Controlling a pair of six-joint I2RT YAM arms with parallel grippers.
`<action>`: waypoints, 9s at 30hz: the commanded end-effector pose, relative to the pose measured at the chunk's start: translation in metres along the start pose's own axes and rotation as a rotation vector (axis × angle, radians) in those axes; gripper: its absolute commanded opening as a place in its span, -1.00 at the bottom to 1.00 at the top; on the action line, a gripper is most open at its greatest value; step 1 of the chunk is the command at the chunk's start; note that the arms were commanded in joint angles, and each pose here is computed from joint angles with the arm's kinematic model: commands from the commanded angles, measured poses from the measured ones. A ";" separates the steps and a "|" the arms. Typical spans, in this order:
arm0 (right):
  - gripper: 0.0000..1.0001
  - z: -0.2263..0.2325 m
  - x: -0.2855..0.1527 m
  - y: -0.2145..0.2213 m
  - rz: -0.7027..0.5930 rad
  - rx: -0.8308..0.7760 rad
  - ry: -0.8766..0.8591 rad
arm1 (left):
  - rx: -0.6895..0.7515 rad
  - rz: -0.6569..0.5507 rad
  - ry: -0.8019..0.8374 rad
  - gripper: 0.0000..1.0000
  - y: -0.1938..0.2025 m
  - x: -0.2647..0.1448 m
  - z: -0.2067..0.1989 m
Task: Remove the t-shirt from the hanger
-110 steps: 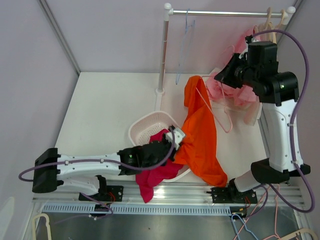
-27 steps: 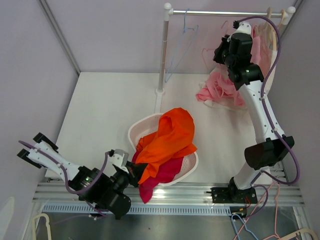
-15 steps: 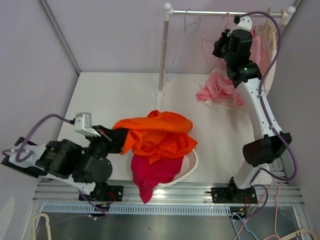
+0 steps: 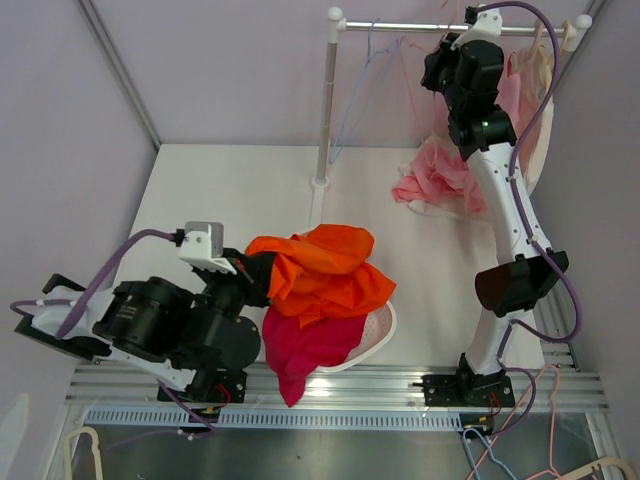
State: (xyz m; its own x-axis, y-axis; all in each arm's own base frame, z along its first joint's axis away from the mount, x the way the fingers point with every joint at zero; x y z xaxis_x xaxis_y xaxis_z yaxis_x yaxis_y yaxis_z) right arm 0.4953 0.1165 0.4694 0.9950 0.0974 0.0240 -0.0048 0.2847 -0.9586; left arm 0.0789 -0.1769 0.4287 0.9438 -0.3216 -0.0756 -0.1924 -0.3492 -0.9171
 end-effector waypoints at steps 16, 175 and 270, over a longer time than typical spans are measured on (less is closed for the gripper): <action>-1.00 0.003 0.026 0.012 0.033 0.021 -0.032 | 0.176 -0.030 -0.039 -0.99 -0.003 0.001 0.029; -1.00 -0.056 -0.057 -0.098 -0.183 -0.141 0.172 | 0.157 0.215 0.332 0.99 0.057 0.091 0.030; -1.00 -0.049 -0.143 -0.059 -0.080 -0.013 0.147 | 0.249 -0.077 0.716 0.99 0.089 0.063 -0.158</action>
State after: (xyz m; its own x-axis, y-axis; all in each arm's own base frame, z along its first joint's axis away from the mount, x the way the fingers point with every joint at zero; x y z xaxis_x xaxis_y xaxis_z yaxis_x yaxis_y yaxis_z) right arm 0.3332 0.0394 0.4778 0.9946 -0.0917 -0.0493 -0.0218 0.2795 -0.9599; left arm 0.0775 -0.3795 0.3896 0.5180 -0.8392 0.1652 0.0227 -0.1796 -0.9835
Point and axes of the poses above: each gripper's point midway between its finger pads, its own x axis out along the fingers, its own z axis along the line the jaws close on, y = z × x, the point moved 5 cm from there along -x, back along the fingers, and after that the axes turned 1 degree about x, right-handed, at the moved point
